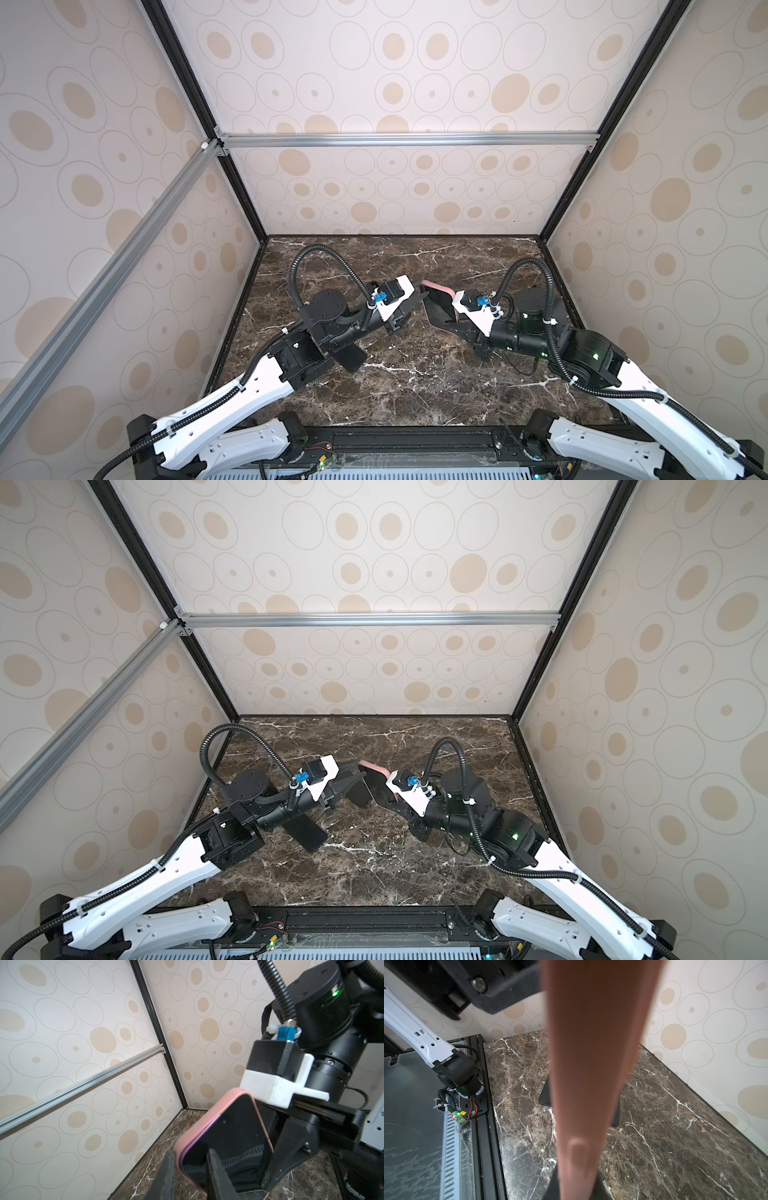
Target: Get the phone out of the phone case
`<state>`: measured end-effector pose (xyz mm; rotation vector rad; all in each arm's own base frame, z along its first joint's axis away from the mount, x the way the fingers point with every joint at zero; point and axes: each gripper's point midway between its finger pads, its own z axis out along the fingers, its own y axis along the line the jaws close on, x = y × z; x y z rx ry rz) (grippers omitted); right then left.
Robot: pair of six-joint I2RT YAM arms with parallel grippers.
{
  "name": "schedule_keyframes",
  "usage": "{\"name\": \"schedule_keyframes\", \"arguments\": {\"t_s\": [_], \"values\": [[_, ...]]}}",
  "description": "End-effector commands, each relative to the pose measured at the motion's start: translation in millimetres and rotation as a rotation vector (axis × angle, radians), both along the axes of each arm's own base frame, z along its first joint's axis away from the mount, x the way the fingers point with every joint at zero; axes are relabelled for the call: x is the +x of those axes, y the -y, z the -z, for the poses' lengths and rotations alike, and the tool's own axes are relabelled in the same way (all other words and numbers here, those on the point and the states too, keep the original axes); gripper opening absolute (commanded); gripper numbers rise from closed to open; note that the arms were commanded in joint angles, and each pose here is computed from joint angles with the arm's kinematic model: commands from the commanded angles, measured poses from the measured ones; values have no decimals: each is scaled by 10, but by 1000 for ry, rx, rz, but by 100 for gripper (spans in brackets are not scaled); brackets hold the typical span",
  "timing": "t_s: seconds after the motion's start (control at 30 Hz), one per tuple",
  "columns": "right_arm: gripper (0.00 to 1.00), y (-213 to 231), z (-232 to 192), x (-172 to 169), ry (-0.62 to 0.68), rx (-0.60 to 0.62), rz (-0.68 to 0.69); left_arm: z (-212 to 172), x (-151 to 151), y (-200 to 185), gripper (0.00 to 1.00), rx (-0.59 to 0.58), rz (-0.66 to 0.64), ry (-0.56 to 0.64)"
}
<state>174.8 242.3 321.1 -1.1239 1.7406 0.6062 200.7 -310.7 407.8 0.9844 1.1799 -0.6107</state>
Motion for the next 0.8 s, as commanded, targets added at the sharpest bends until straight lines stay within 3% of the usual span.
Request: {"name": "schedule_keyframes", "arguments": {"t_s": [0.0, 0.37, 0.77], "values": [[0, -304, -272, -277, 79, 73, -244, 375, -233, 306, 26, 135, 189, -48], [0, -301, -261, -261, 83, 69, -238, 578, -434, 465, 27, 213, 353, -111], [0, -351, -248, -425, 60, 78, -340, 531, -469, 519, 29, 181, 395, -119]]}}
